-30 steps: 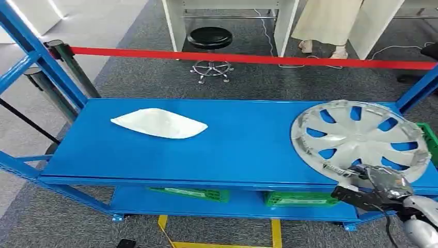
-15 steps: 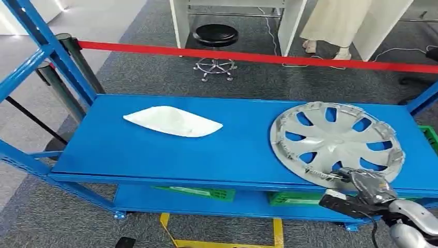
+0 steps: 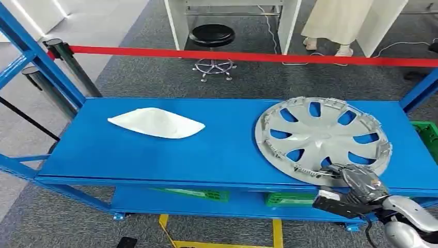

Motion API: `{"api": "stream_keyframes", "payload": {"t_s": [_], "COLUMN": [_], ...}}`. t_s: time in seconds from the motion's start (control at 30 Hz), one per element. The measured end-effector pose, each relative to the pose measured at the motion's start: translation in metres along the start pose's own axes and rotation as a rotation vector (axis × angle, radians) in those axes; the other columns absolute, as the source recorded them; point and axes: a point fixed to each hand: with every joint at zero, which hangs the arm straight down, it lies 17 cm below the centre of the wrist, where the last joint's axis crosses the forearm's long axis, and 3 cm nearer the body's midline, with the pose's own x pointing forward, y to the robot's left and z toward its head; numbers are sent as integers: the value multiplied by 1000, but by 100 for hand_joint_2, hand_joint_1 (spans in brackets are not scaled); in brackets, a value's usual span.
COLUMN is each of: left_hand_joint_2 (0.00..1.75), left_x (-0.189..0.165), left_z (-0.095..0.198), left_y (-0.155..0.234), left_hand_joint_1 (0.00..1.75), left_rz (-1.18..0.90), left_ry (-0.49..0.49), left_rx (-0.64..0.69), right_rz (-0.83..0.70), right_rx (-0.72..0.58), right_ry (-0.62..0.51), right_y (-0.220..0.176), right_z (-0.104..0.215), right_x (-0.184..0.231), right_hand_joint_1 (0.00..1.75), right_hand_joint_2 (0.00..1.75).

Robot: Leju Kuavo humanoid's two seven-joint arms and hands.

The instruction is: Take the parts from the cabinet and place them on the table.

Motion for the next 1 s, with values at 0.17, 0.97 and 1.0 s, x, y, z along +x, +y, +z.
{"api": "stream_keyframes", "payload": {"t_s": [0.17, 0.97, 1.0], "left_hand_joint_2": [175, 175, 175], "left_x": [1, 4, 4], "left_z": [-1, -1, -1], "left_y": [1, 1, 2], "left_hand_joint_1": [0, 0, 0], "left_rz": [-1, 4, 2], "left_ry": [-2, -3, -2], "left_rx": [1, 41, 45], "right_rz": [-1, 96, 101], "right_rx": [1, -83, -93], "right_ry": [-5, -42, -43], "right_y": [0, -35, -39], "right_z": [0, -6, -8], "right_x": [2, 31, 32], "right_hand_joint_1": [175, 175, 175], "right_hand_joint_2": [175, 175, 175]}}
